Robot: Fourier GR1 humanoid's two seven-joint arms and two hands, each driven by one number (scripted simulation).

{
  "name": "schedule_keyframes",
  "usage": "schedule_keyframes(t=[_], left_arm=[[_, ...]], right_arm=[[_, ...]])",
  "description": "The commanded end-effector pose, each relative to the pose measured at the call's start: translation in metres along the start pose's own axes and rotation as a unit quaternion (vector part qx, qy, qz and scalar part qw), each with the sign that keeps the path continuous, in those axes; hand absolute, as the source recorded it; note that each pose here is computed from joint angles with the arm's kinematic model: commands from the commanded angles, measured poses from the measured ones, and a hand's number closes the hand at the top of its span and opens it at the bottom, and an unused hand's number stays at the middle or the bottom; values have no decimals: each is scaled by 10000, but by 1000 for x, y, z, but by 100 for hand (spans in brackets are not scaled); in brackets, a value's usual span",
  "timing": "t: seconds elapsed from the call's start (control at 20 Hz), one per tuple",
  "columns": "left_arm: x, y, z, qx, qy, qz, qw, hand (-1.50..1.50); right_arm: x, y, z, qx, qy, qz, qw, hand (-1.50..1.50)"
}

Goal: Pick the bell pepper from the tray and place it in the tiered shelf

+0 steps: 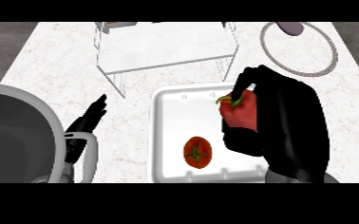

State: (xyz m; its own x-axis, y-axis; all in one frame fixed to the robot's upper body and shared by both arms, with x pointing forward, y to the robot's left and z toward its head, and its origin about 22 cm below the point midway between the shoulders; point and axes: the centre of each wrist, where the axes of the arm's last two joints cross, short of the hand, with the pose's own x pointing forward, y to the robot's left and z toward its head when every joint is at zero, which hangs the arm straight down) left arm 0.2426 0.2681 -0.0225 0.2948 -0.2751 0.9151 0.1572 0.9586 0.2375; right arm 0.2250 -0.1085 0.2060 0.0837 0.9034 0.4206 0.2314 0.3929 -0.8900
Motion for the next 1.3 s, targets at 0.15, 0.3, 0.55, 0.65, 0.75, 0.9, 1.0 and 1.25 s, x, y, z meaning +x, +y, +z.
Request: schedule_keyframes(t=[0.15,0.3,0.55,0.65,0.75,0.9,1.0,1.25], left_arm=[[4,-8,2,-15,-319,-25,9995,0],[-5,-6,0,92,-417,-30,9991,0],[0,-7,-8,30,-393,-45,9992,0],[-3,-5,-2,-62,-479,-105,9988,0],[-5,-12,-9,-6,-422,-123,9990,0],[6,-13,3,-71,-402,-46,9992,0],[5,-15,-4,-162,-522,-84,9985,0],[-2,6,-2,-89,-504,-13,9987,0]], right_arm=[[42,-48,-44,-429,242,-458,9977,150],[58,-41,-67,-629,321,-381,9968,150],[56,-63,-129,-756,478,-263,9956,150],[80,-38,-140,-807,510,-258,9951,150],[73,-29,-159,-717,533,-381,9953,150],[70,-20,-186,-613,377,-98,9974,150],[72,-12,-201,-517,386,83,9979,150],[80,28,-208,-107,190,124,9997,150]])
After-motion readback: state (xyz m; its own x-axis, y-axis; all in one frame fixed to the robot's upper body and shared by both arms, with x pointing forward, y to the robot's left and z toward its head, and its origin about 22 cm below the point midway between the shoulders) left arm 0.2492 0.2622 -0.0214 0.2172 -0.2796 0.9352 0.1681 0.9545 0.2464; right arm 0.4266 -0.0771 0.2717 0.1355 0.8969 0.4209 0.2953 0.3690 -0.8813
